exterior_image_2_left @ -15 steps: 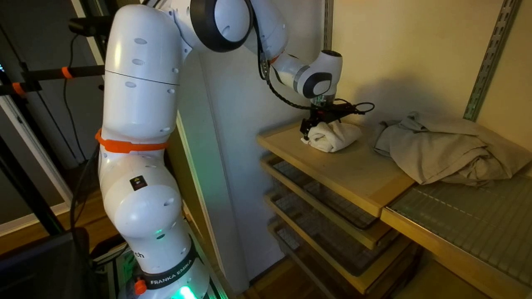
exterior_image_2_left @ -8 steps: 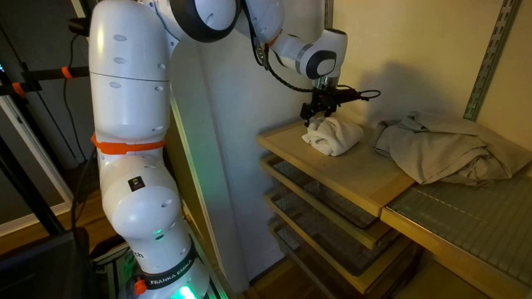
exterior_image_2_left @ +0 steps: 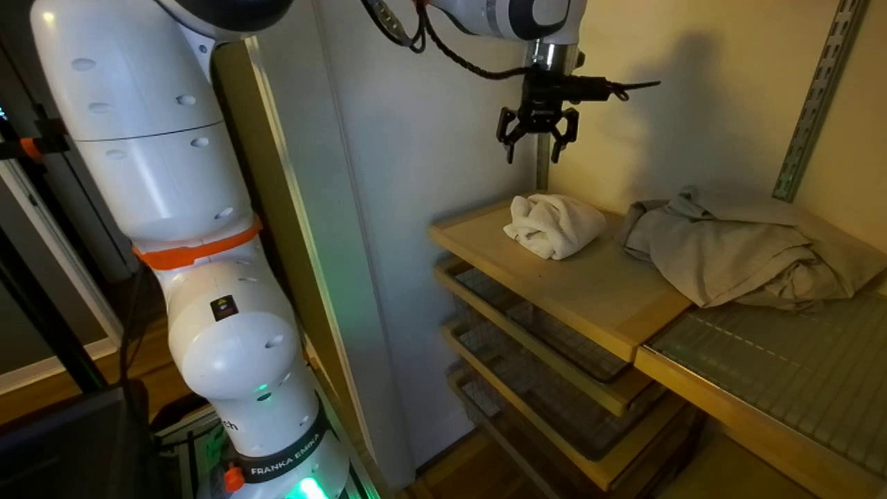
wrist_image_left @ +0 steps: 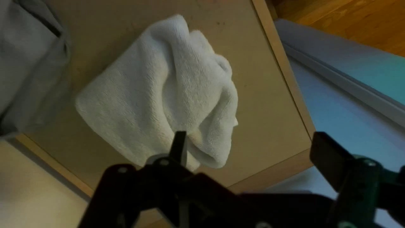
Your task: Fold the white kitchen towel
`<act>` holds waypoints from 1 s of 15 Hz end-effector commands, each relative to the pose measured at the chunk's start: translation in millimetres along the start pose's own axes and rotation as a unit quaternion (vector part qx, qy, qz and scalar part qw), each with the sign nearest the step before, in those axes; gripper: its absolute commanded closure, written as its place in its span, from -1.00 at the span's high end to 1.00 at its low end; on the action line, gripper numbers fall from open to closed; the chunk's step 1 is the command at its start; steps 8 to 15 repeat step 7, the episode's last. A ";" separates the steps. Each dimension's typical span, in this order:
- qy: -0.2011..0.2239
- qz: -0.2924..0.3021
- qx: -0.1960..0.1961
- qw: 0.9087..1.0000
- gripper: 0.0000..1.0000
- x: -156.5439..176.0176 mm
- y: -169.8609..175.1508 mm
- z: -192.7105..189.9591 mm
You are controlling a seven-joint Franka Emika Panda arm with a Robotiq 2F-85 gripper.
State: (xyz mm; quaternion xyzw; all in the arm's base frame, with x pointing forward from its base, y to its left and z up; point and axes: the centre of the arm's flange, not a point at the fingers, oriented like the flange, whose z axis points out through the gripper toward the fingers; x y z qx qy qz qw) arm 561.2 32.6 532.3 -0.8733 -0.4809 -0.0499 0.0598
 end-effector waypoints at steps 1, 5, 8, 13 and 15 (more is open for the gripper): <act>-0.030 0.088 -0.039 0.995 1.00 -45.3 -12.3 -20.2; -0.022 0.115 -0.048 0.992 1.00 -54.4 2.7 -33.5; -0.022 0.129 -0.052 0.990 1.00 -62.5 0.6 -37.9; -0.022 0.129 -0.052 0.990 1.00 -62.5 0.6 -37.9; -0.022 0.129 -0.052 0.990 1.00 -62.5 0.6 -37.9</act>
